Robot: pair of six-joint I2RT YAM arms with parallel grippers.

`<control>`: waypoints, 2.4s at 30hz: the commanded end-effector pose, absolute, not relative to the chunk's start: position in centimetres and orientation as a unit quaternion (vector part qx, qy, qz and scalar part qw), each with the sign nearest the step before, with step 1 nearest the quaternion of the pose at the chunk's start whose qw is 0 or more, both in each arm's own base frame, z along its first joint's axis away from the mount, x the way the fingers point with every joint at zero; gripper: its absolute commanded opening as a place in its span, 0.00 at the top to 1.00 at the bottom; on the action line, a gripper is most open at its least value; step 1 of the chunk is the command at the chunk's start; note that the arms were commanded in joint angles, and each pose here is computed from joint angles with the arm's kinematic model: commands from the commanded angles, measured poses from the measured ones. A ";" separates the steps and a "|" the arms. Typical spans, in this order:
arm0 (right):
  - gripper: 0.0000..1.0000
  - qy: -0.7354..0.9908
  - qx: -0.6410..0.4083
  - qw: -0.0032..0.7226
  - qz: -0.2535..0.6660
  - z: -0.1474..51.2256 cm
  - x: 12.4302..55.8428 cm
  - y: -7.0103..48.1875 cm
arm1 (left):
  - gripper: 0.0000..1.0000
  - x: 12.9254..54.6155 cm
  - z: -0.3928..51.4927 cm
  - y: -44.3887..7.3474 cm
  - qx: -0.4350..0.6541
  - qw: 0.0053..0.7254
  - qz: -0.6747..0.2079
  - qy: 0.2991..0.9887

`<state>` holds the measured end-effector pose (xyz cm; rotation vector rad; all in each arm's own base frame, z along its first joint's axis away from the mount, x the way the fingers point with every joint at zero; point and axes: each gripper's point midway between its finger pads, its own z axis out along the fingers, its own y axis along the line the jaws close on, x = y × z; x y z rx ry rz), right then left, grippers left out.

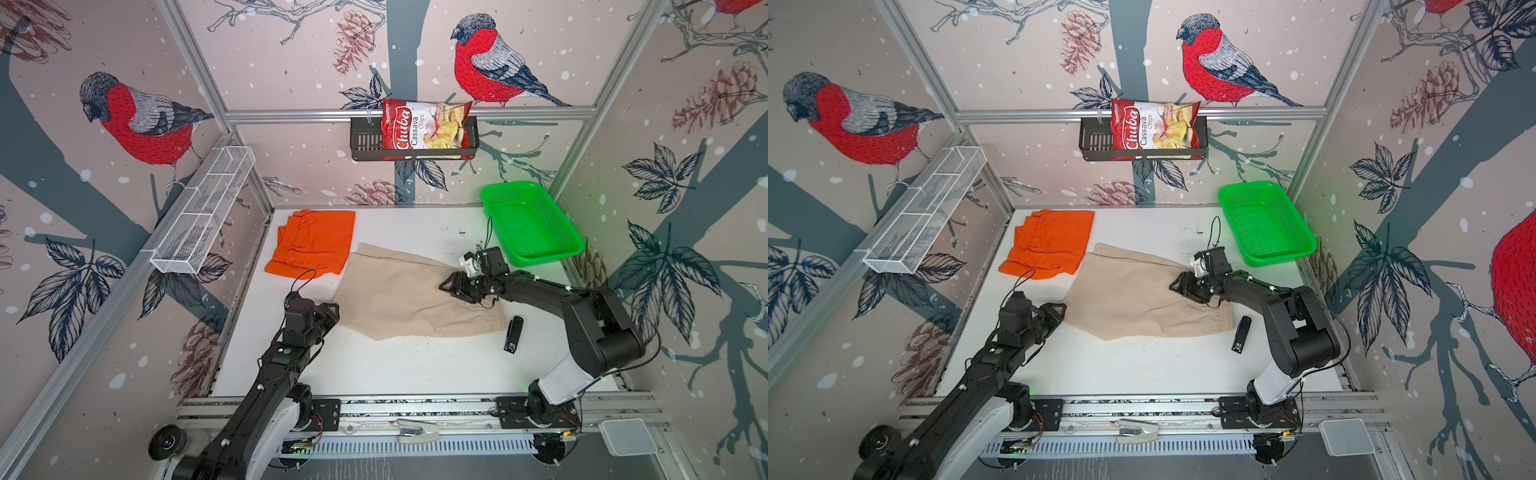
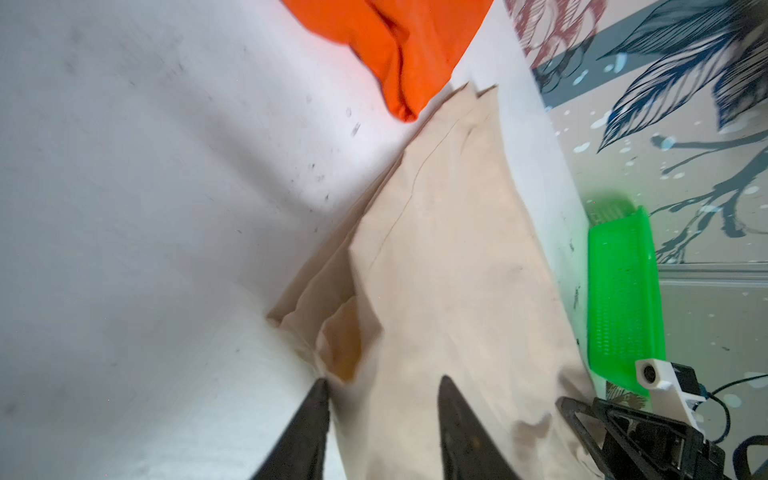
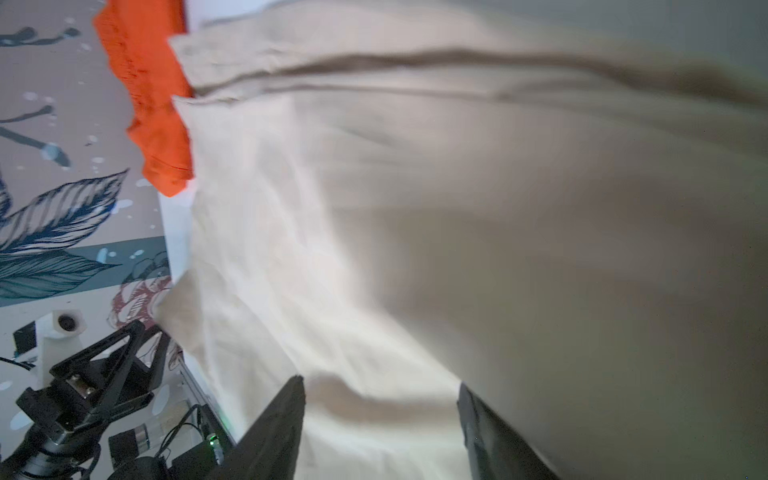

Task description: Fold and stack the shorts

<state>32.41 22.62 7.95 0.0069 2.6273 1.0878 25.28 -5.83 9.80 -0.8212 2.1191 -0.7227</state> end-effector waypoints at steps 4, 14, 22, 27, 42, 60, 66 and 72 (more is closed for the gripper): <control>0.37 0.904 0.024 0.189 0.382 11.9 34.3 20.1 | 0.37 25.3 13.3 -3.0 -0.292 0.436 -0.195 0.829; 0.36 0.922 0.163 0.197 0.289 8.8 33.8 7.7 | 0.31 34.8 17.5 -7.7 -0.088 0.428 -0.214 0.874; 0.36 0.928 0.184 0.171 0.275 6.4 32.2 5.2 | 0.30 43.0 16.0 -10.6 0.010 0.377 -0.264 0.888; 0.36 0.934 0.181 0.154 0.267 4.8 31.3 5.2 | 0.30 47.2 12.1 -13.1 0.058 0.300 -0.313 0.899; 0.36 0.945 0.188 0.134 0.230 2.6 31.0 4.1 | 0.37 52.6 5.4 -14.4 0.089 0.257 -0.324 0.906; 0.35 0.945 0.201 0.158 0.202 3.4 31.4 2.9 | 0.83 53.8 5.8 -15.7 0.104 0.270 -0.341 0.895; 0.34 0.937 0.186 0.164 0.245 3.9 31.7 4.3 | 1.00 54.2 7.0 -15.8 0.109 0.283 -0.342 0.890; 0.35 0.931 0.168 0.160 0.281 3.9 32.2 6.0 | 0.95 54.0 8.0 -15.6 0.115 0.289 -0.333 0.890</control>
